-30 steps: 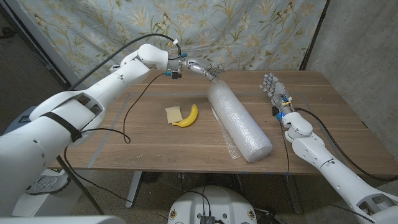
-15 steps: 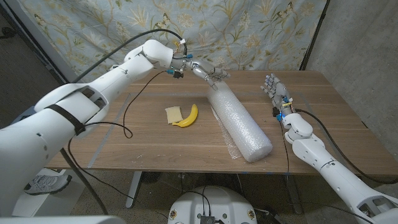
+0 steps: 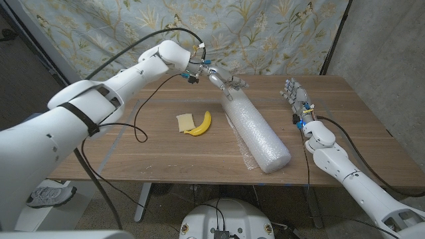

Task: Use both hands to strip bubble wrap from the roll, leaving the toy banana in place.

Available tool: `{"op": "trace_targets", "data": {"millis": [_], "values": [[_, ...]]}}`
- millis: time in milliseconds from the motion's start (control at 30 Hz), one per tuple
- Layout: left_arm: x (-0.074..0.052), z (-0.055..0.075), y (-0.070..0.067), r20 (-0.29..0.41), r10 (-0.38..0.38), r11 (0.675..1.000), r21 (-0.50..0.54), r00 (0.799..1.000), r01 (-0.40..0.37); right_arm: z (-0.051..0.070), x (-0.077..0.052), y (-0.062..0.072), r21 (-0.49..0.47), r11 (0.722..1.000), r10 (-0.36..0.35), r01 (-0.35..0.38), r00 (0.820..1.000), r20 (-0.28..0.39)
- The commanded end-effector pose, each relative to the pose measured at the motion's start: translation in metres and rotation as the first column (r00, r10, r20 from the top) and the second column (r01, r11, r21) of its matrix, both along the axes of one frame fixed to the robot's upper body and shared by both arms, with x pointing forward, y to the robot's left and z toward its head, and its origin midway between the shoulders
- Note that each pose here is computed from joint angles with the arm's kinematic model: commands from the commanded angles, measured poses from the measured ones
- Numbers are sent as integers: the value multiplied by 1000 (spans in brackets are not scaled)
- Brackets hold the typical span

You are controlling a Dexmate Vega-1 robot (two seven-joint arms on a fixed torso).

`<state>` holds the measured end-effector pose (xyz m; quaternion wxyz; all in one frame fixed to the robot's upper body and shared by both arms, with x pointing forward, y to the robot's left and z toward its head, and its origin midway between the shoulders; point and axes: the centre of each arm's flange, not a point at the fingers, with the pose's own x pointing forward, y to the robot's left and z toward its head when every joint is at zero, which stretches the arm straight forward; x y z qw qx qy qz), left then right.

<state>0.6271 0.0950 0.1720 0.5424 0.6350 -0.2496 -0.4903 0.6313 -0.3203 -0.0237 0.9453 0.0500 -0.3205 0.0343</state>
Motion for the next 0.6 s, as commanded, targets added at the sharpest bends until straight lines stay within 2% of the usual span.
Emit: {"op": "trace_targets", "data": {"millis": [33, 367, 600], "values": [[2, 0, -18, 53, -37, 993, 114, 998, 31, 13, 4, -13, -11, 1000, -12, 12, 1000, 12], [8, -1, -34, 85, -19, 987, 163, 996, 4, 18, 6, -24, -4, 1000, -29, 29, 1000, 8], [12, -3, -43, 120, -3, 981, 194, 993, -20, 21, 8, -27, -14, 999, -29, 29, 1000, 3]]}}
